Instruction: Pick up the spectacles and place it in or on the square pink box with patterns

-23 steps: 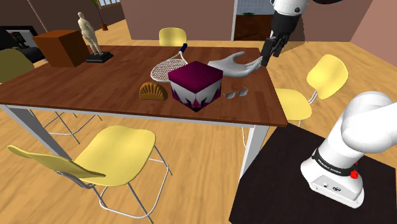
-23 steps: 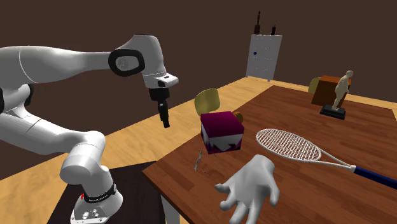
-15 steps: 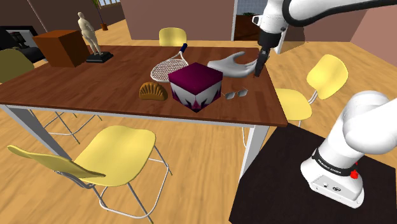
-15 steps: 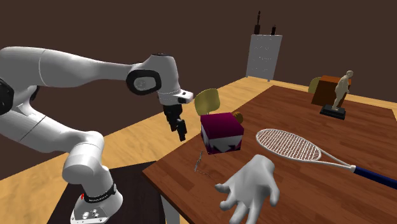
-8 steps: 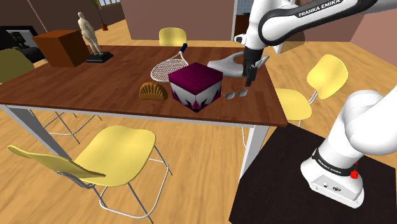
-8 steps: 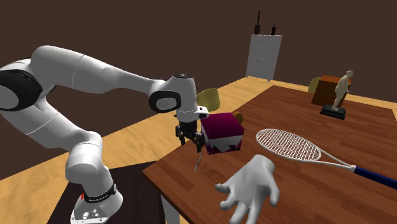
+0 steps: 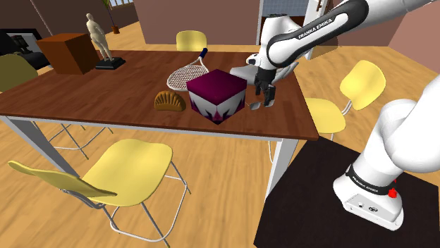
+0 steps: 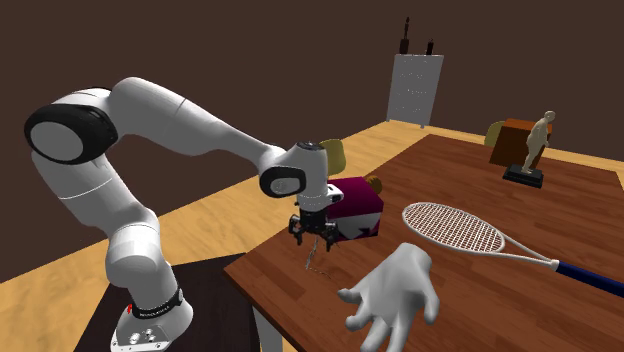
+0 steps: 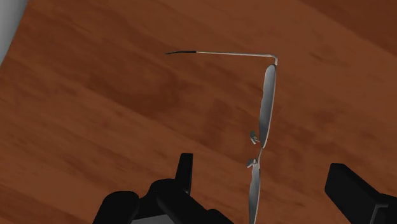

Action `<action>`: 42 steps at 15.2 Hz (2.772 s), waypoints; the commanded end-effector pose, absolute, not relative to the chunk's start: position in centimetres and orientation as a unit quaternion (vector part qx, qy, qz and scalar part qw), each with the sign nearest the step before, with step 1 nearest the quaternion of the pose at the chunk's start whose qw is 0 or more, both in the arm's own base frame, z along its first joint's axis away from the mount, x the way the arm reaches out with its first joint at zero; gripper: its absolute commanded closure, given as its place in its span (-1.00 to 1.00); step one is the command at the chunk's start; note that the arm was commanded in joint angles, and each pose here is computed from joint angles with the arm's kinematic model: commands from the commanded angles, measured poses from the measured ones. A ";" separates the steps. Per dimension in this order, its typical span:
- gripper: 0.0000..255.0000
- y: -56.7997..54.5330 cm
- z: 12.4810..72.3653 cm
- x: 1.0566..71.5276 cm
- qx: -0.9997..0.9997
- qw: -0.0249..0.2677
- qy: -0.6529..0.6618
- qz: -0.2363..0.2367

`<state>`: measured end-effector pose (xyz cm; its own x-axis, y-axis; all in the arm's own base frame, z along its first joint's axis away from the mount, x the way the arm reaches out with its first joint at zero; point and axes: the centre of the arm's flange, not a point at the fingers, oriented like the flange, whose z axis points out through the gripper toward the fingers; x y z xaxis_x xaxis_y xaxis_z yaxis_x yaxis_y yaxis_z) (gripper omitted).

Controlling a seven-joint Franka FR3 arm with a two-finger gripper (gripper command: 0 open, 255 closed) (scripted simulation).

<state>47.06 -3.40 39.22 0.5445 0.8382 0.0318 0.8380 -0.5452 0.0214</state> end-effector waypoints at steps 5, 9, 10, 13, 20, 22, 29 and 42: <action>-1.00 -3.3 36.3 47.1 0.877 0.002 0.480 0.019; -1.00 -3.3 36.3 47.1 0.877 0.002 0.480 0.019; -1.00 -3.3 36.3 47.1 0.877 0.002 0.480 0.019; 1.00 -3.3 36.3 47.1 0.877 0.002 0.480 0.019; 1.00 -3.3 36.3 47.1 0.877 0.002 0.480 0.019; 1.00 -3.3 36.3 47.1 0.877 0.002 0.480 0.019; 1.00 -3.3 40.0 47.1 0.877 0.002 0.480 0.019; 1.00 -3.3 46.8 47.1 0.877 0.002 0.480 0.019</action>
<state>47.15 -3.34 46.27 0.5391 0.8416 0.0322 0.8414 -0.5399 0.0222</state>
